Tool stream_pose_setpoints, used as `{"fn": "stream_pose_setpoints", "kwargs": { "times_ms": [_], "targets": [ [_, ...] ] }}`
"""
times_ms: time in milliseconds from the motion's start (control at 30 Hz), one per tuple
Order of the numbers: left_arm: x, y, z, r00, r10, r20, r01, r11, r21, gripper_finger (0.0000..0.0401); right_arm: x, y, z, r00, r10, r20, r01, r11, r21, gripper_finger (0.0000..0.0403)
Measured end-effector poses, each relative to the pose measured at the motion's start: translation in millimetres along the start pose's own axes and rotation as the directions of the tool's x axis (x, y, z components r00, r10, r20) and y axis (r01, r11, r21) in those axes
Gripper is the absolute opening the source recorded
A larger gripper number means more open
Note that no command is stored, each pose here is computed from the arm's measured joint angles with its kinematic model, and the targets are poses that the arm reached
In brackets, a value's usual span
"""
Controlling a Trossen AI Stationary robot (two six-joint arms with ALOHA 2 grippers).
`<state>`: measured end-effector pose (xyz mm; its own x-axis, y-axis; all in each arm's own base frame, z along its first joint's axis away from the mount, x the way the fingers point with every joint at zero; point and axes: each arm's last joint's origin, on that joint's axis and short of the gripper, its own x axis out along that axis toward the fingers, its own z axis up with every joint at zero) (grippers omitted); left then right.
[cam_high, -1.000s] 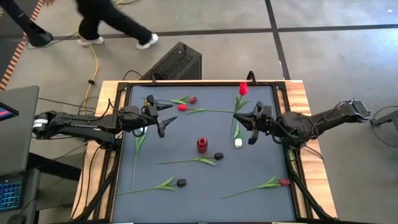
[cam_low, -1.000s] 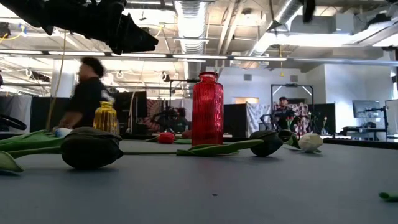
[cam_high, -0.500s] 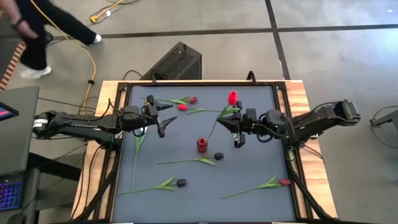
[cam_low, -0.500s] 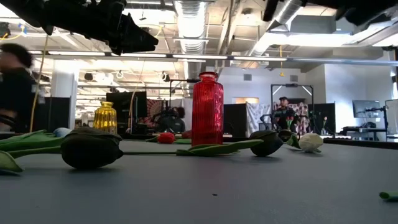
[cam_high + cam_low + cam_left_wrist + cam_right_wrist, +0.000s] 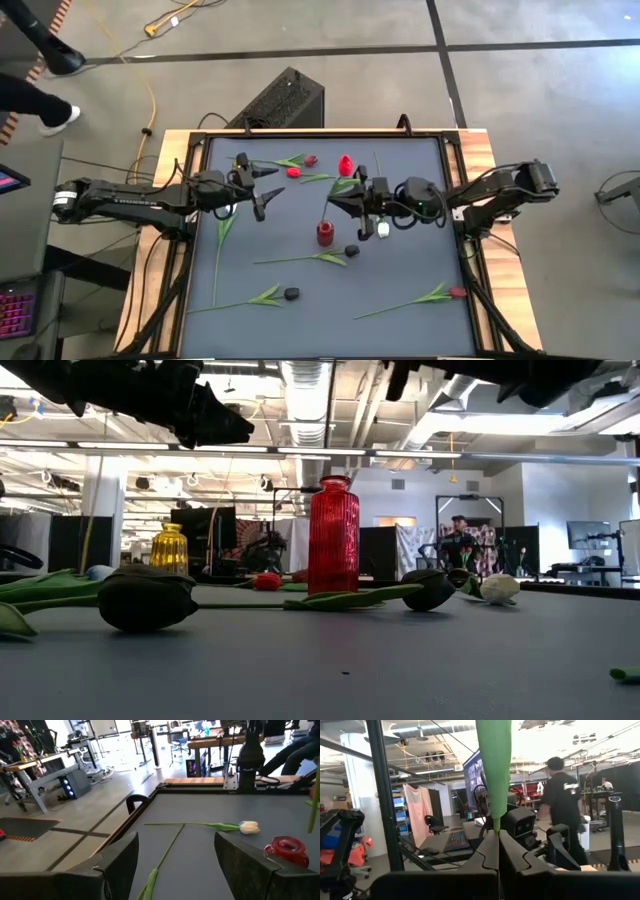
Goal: Sort flowers into vase by color
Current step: Put the bottom red tulip into the yellow vase
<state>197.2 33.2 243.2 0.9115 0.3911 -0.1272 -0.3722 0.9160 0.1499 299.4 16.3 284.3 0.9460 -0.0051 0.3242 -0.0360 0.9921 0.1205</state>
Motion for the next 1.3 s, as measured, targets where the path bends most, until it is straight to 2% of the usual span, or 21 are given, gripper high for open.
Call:
{"fn": "stream_pose_setpoints", "kwargs": {
  "times_ms": [1300],
  "targets": [
    [0.0,-0.2,-1.5,1.0,-0.001,-0.014,0.001,1.0,-0.003,0.0251,-0.3,-5.9,-9.9,0.994,-0.016,-0.108,0.011,0.999,-0.048,0.0021]
  ]
}}
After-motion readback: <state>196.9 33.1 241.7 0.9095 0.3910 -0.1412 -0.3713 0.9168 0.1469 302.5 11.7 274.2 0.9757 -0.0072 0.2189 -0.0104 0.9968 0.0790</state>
